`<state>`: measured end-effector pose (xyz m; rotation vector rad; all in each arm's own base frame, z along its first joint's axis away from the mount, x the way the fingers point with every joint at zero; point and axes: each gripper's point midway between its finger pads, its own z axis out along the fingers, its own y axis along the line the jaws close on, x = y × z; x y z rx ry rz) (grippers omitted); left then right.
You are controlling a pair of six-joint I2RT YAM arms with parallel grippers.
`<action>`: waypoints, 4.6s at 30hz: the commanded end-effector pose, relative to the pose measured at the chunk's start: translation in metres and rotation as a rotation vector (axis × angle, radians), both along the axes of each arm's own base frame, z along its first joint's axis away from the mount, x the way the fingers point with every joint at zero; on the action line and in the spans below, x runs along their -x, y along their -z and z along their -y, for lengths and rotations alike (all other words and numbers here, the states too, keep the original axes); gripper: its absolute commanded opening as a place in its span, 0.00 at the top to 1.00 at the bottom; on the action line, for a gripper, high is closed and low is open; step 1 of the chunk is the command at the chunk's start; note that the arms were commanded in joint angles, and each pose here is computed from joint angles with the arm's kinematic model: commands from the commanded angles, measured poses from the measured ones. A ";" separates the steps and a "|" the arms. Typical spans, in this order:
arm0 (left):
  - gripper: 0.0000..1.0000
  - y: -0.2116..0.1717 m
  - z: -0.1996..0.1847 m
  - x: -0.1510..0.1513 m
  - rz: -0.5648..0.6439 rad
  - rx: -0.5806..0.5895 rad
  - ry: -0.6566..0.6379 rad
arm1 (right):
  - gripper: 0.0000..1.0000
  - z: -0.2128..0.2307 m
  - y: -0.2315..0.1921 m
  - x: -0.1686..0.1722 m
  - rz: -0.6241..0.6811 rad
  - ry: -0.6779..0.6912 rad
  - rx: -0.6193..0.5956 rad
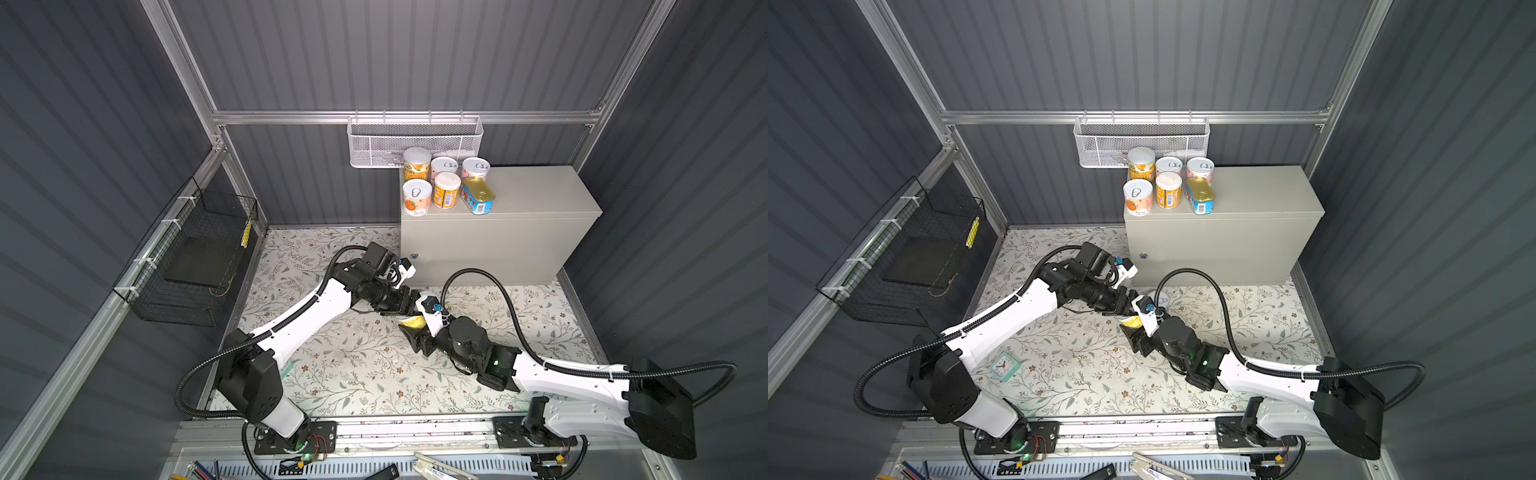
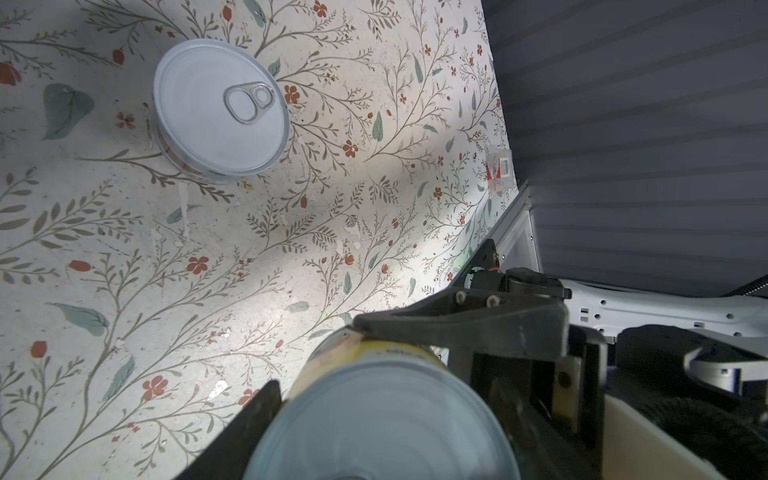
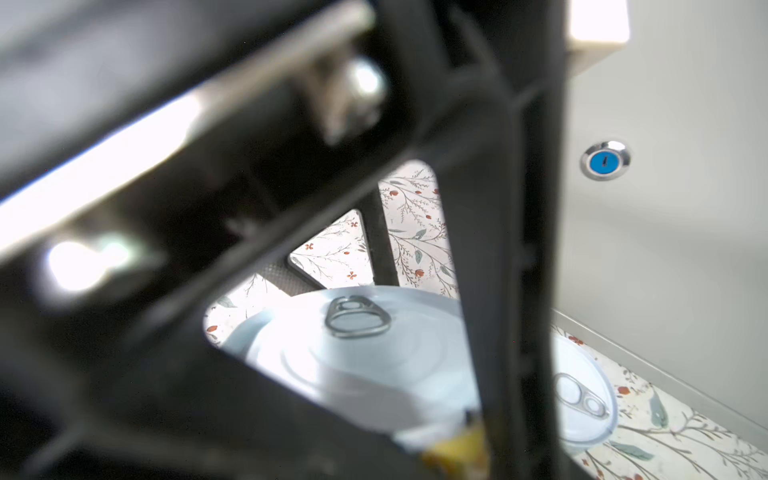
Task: Place and organize the canned foods onto the counter
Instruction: 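Close the right gripper on the yellow can held by the left gripper, then carry the yellow can to the cabinet top while the left gripper draws back, then set the yellow can down beside the gold tin, open and withdraw the right gripper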
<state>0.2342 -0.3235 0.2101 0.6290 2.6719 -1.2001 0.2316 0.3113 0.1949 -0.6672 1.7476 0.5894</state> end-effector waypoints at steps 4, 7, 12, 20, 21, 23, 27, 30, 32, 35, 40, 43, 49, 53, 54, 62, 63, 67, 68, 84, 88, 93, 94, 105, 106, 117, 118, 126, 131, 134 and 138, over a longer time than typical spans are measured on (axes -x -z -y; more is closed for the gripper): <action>0.24 -0.030 0.011 0.002 0.021 0.118 0.025 | 0.38 0.005 -0.027 -0.004 0.039 0.043 -0.129; 0.03 -0.021 0.011 0.000 -0.003 0.100 0.013 | 0.38 0.010 -0.027 -0.005 0.041 0.066 -0.137; 0.00 -0.008 0.012 -0.003 -0.033 0.070 -0.002 | 0.39 0.021 -0.042 0.000 0.059 0.073 -0.189; 0.00 -0.001 0.010 -0.012 -0.007 0.037 -0.016 | 0.38 0.038 -0.040 0.001 0.067 0.118 -0.187; 0.00 -0.001 0.007 -0.015 0.010 0.020 -0.015 | 0.38 0.043 -0.040 0.000 0.071 0.140 -0.188; 0.00 -0.002 0.001 -0.021 0.047 -0.010 -0.026 | 0.37 0.053 -0.039 -0.002 0.073 0.178 -0.201; 0.00 -0.028 -0.006 -0.041 0.185 -0.005 -0.089 | 0.37 0.076 -0.042 -0.004 0.054 0.230 -0.289; 0.00 -0.044 -0.014 -0.053 0.277 -0.043 -0.132 | 0.37 0.088 -0.044 -0.002 0.056 0.245 -0.313; 0.00 -0.053 -0.019 -0.056 0.314 -0.049 -0.151 | 0.37 0.095 -0.044 -0.001 0.057 0.266 -0.309; 0.00 -0.062 -0.031 -0.062 0.383 -0.069 -0.211 | 0.37 0.107 -0.048 0.000 0.059 0.296 -0.315; 0.00 -0.058 -0.046 -0.061 0.443 -0.085 -0.257 | 0.38 0.126 -0.059 0.004 0.051 0.342 -0.337; 0.00 -0.049 -0.055 -0.062 0.468 -0.110 -0.289 | 0.38 0.136 -0.070 0.007 0.053 0.364 -0.342; 0.00 -0.031 -0.066 -0.061 0.480 -0.141 -0.323 | 0.37 0.152 -0.107 0.013 0.084 0.387 -0.348; 0.00 -0.024 -0.072 -0.062 0.511 -0.157 -0.338 | 0.37 0.159 -0.146 0.016 0.142 0.384 -0.319; 0.00 -0.023 -0.075 -0.064 0.517 -0.176 -0.345 | 0.37 0.161 -0.157 0.015 0.155 0.391 -0.305; 0.00 -0.019 -0.074 -0.077 0.562 -0.141 -0.414 | 0.36 0.187 -0.257 0.011 0.262 0.398 -0.290; 0.00 -0.020 -0.072 -0.079 0.565 -0.133 -0.419 | 0.36 0.189 -0.268 0.009 0.273 0.400 -0.282; 0.00 -0.021 -0.068 -0.082 0.573 -0.128 -0.406 | 0.35 0.193 -0.306 -0.008 0.308 0.418 -0.217; 0.00 -0.021 -0.068 -0.082 0.575 -0.131 -0.400 | 0.35 0.191 -0.313 -0.014 0.314 0.414 -0.199; 0.00 -0.029 -0.087 -0.077 0.639 -0.136 -0.464 | 0.37 0.201 -0.361 -0.130 0.272 0.443 -0.257; 0.00 -0.029 -0.085 -0.073 0.626 -0.099 -0.465 | 0.37 0.210 -0.356 -0.161 0.270 0.447 -0.280; 0.00 -0.023 -0.086 -0.068 0.597 -0.100 -0.458 | 0.37 0.229 -0.350 -0.191 0.270 0.494 -0.297; 0.00 -0.022 -0.086 -0.067 0.590 -0.103 -0.454 | 0.37 0.232 -0.349 -0.196 0.276 0.500 -0.296; 0.00 -0.014 -0.084 -0.059 0.529 -0.108 -0.436 | 0.35 0.256 -0.323 -0.257 0.311 0.565 -0.274; 0.00 -0.013 -0.083 -0.059 0.524 -0.110 -0.434 | 0.35 0.257 -0.319 -0.263 0.305 0.568 -0.274; 0.00 0.004 -0.080 -0.063 0.490 -0.150 -0.423 | 0.25 0.256 -0.278 -0.312 0.233 0.540 -0.326; 0.00 0.006 -0.079 -0.064 0.487 -0.154 -0.416 | 0.17 0.255 -0.276 -0.313 0.226 0.535 -0.322; 0.00 0.021 -0.067 -0.071 0.469 -0.144 -0.393 | 0.01 0.264 -0.274 -0.284 0.235 0.583 -0.304; 0.00 0.035 -0.053 -0.077 0.444 -0.115 -0.371 | 0.01 0.269 -0.274 -0.238 0.246 0.601 -0.342; 0.00 0.040 -0.041 -0.080 0.413 -0.076 -0.361 | 0.01 0.272 -0.268 -0.204 0.233 0.614 -0.365; 0.00 0.052 -0.027 -0.083 0.389 -0.059 -0.335 | 0.01 0.272 -0.244 -0.160 0.154 0.616 -0.359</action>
